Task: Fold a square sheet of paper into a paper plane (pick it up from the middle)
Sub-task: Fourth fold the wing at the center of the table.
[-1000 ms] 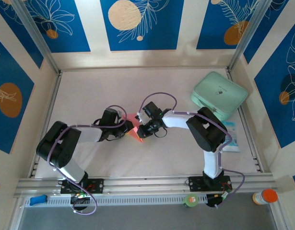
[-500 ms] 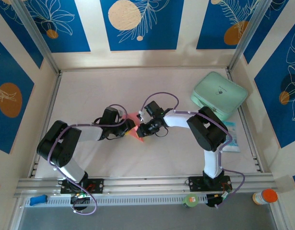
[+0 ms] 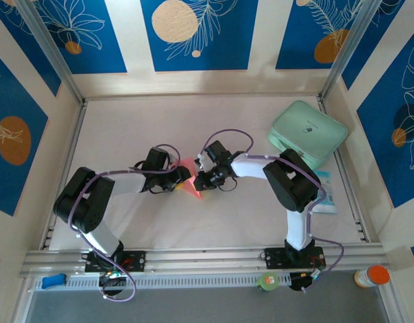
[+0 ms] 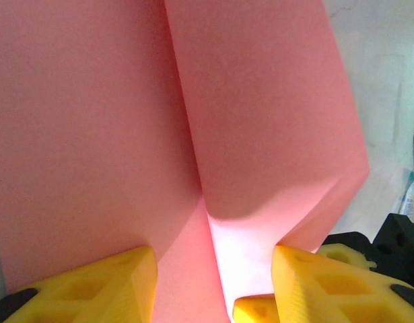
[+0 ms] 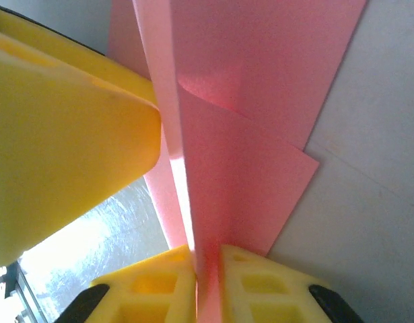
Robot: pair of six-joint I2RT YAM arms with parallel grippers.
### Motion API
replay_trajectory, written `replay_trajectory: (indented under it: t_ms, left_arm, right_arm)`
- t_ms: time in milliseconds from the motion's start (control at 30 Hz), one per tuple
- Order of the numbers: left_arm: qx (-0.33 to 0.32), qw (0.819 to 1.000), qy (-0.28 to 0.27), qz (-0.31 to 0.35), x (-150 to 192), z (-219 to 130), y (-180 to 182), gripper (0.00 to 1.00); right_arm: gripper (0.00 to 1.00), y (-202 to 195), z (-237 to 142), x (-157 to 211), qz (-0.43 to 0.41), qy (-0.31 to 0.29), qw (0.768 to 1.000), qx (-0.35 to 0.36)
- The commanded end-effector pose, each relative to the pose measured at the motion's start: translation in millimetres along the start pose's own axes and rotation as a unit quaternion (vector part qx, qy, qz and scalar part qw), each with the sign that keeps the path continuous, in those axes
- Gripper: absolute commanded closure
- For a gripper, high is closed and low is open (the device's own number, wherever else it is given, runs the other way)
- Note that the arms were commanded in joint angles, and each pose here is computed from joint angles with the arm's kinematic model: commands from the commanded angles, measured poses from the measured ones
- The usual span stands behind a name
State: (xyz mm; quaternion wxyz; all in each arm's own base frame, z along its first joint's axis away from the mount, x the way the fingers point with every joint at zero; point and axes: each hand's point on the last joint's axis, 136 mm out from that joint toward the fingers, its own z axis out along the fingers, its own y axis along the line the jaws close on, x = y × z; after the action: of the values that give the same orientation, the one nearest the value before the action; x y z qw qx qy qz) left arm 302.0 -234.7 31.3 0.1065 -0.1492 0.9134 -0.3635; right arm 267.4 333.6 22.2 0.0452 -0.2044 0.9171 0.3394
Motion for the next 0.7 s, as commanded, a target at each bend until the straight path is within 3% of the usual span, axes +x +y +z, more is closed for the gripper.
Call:
replay_trajectory:
  t_ms: [0, 367, 667]
  left_arm:
    - [-0.077, 0.997, 0.025, -0.021, 17, 2, 39, 0.50]
    - [0.006, 0.999, -0.039, 0.033, -12, -26, -20, 0.54]
    - [0.067, 0.996, -0.026, 0.051, -13, -16, -41, 0.66]
  right_arm:
    - [0.88, -6, 7, 13, 0.022, 0.027, 0.999, -0.010]
    - [0.91, -12, 9, 16, 0.040, 0.037, 0.998, -0.029]
    - [0.90, -15, 10, 14, 0.048, 0.043, 0.997, -0.031]
